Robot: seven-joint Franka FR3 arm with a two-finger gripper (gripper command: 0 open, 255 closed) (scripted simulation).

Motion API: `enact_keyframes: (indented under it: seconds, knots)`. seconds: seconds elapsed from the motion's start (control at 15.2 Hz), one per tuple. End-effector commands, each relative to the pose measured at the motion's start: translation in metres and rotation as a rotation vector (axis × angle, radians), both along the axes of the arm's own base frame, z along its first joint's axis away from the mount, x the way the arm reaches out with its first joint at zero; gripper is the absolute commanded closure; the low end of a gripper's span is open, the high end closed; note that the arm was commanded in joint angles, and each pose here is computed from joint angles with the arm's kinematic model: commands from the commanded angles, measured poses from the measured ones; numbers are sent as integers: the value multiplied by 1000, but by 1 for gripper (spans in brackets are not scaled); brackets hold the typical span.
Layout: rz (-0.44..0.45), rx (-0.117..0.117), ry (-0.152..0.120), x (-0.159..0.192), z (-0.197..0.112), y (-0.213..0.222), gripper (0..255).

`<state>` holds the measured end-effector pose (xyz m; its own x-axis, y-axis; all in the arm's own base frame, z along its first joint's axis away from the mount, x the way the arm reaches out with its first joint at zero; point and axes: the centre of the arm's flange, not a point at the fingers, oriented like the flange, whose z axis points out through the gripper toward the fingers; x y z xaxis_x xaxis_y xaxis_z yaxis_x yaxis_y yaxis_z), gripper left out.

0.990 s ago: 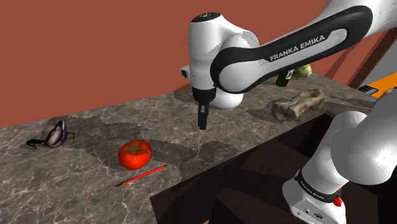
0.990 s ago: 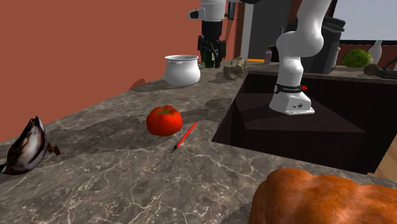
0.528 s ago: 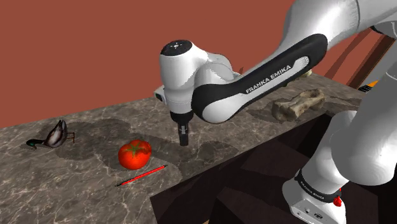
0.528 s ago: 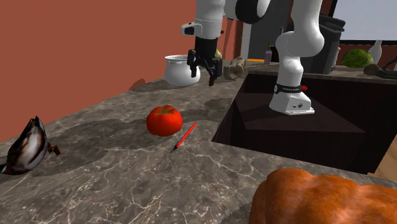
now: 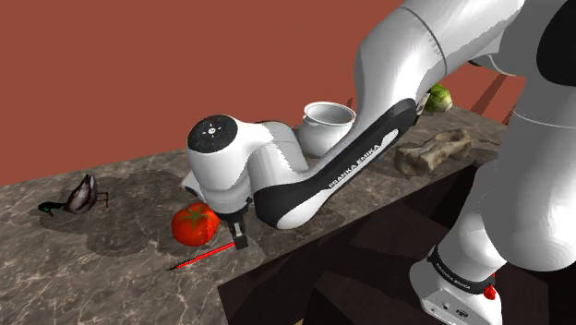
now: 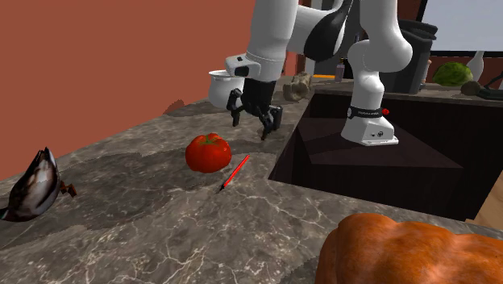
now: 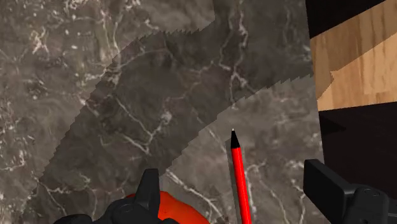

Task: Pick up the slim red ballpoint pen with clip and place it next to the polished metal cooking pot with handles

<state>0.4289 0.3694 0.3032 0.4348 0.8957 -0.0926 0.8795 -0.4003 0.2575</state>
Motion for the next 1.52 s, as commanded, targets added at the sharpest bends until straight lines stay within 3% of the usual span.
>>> enact_keyframes:
  seconds: [0.0,0.13,0.59,1.12,1.19,1.45]
  knots:
    - [69,-14,-14,-6,-17,19,0]
    - [110,-23,-22,-9,-28,32,0]
    - [110,-23,-22,1,-66,24,0]
    - [110,-23,-22,1,-66,24,0]
    - [110,-23,-22,1,-66,24,255]
    - [110,-23,-22,0,-66,24,255]
